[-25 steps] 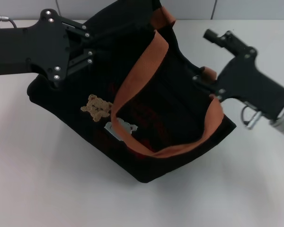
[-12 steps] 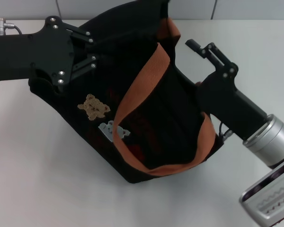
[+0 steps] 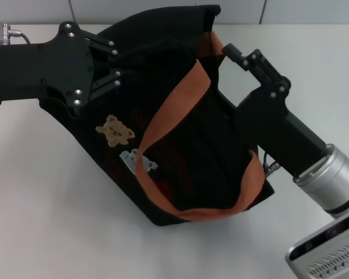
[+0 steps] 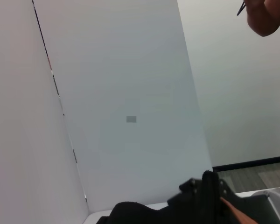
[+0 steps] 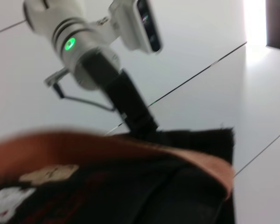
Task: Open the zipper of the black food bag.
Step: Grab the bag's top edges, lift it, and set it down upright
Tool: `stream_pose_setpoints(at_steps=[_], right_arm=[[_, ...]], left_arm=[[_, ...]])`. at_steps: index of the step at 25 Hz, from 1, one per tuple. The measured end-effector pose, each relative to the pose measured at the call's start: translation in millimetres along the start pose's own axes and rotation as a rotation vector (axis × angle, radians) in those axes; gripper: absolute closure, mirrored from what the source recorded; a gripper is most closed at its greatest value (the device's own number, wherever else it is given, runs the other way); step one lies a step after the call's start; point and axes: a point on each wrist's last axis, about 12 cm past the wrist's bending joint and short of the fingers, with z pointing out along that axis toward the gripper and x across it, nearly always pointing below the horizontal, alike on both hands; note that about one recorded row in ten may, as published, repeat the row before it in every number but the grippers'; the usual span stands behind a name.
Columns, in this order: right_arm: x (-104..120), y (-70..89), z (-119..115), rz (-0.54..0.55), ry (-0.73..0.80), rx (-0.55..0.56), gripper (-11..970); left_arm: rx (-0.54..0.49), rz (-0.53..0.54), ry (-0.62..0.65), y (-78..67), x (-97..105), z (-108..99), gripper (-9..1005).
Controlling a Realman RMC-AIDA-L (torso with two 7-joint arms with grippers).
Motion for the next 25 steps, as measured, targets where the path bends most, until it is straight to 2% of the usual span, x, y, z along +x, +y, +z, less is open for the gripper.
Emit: stream_pose_setpoints(at_steps=[10,22,25], right_arm=[[0.5,0.0,-9.8,0.001,0.02,0.006,212],[1.7,0.0,-6.1,-0.006,0.017,-0.004,218],[2.1,-0.3,-4.5,-0.008,0.014,-0.006,424]], left_arm=[[-0.009,-0.002,-0.001,1.0,0.5,0.0,892],[-0.002,-0.004,-0.009,3.4,0.1,3.8,892],[0.002,-0.006,-0.011,2.9,0.3,4.0,892]])
